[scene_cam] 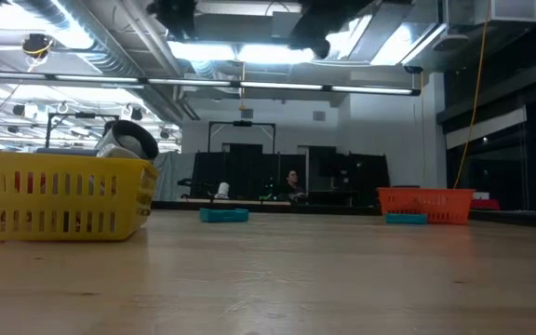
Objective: Pick & Place Office items
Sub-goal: Put the bottom light blue digital timer into the orange bin
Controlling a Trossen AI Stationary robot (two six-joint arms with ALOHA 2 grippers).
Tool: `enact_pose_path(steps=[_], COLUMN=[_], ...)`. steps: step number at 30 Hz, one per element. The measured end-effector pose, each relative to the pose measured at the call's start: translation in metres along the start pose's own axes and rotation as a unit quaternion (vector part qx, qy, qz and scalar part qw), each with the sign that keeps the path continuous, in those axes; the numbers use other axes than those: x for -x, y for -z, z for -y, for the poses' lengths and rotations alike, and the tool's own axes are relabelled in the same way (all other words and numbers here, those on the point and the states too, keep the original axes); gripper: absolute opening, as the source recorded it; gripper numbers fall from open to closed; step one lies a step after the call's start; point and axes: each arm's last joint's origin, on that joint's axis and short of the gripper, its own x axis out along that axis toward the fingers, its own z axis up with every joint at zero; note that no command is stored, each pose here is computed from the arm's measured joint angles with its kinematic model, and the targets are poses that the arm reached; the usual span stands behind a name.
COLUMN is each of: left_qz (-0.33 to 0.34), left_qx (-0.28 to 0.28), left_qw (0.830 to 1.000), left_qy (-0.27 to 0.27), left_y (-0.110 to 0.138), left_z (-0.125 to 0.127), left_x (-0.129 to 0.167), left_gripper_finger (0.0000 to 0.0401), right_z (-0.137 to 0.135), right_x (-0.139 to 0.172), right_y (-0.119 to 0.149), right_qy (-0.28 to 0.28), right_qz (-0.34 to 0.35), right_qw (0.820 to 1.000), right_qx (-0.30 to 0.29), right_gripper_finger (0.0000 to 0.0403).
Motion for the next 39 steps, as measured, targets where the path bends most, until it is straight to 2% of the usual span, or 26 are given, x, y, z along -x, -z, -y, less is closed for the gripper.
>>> enact_pose_path(steps=[2,7,12,16,25,29,39], left_qz=[0.004,0.005,-0.027,-0.053,-0.015,0.005,0.017], left_qx=[0.020,0.024,0.020,0.014,0.029,0.043,0.052], left_qw=[1.000,0.999,0.998,0.997,0.998,0.998,0.998], left_qy=[-0.010,-0.043,-0.044,-0.060,-0.047,-0.036,-0.021], left_y=[0.001,0.005,0.013,0.017,0.022,0.026,0.029], left_z=[-0.001,-0.002,-0.001,-0.002,-0.005,-0.006,-0.006], left_x=[0.006,0.016,0.019,0.020,0.041,0.053,0.061], left_gripper_finger=[0.0255,0.0255,0.0255,0.0255,0.0255,0.0255,0.0255], right_z=[0.001,-0.004,-0.018,-0.022,-0.019,-0.016,-0.011], right_x=[-0.025,-0.087,-0.134,-0.159,-0.211,-0.224,-0.256], right_y=[0.002,0.012,0.023,0.032,0.055,0.061,0.083], right_qy=[-0.012,-0.058,-0.065,-0.057,-0.051,-0.037,-0.048], right_qz=[-0.024,-0.080,-0.134,-0.163,-0.205,-0.212,-0.242], right_qw=[0.999,0.994,0.985,0.979,0.971,0.969,0.962], right_qx=[0.024,0.047,0.086,0.105,0.111,0.117,0.121], right_gripper_finger=[0.0187,0.0187,0.0187,0.0187,0.0187,0.0187,0.0187])
